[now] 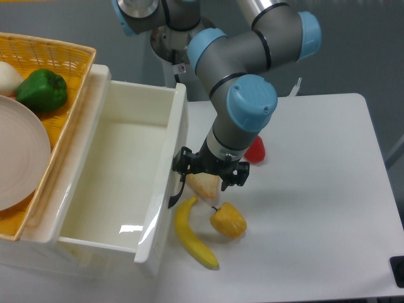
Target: Slide open the top white drawer
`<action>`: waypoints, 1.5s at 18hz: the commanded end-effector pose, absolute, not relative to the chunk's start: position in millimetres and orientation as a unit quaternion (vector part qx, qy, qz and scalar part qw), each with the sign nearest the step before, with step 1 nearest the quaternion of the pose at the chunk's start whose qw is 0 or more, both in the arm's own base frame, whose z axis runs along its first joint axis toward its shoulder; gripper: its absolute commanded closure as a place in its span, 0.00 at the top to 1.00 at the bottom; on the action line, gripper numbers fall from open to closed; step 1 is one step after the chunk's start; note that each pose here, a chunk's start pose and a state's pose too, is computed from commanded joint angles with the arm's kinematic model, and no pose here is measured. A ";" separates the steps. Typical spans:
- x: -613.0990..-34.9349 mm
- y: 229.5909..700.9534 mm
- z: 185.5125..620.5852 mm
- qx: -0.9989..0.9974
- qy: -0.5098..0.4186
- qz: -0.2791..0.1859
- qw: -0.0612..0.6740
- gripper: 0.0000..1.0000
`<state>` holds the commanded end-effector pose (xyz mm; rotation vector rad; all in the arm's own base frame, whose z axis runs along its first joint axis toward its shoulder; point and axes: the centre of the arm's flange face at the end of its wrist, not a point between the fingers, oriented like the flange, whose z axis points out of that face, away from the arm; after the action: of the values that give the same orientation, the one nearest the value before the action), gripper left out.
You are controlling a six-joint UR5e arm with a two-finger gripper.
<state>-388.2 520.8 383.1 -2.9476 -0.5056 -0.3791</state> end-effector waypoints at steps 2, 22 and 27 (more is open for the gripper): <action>-391.4 518.4 383.1 -0.975 -0.170 -0.125 0.064 1.00; -408.8 505.3 380.9 -0.959 -0.201 -0.173 0.104 1.00; -418.9 495.9 386.7 -0.954 -0.214 -0.176 0.116 1.00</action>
<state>-418.9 495.9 386.7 -2.7929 -0.6259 -0.5150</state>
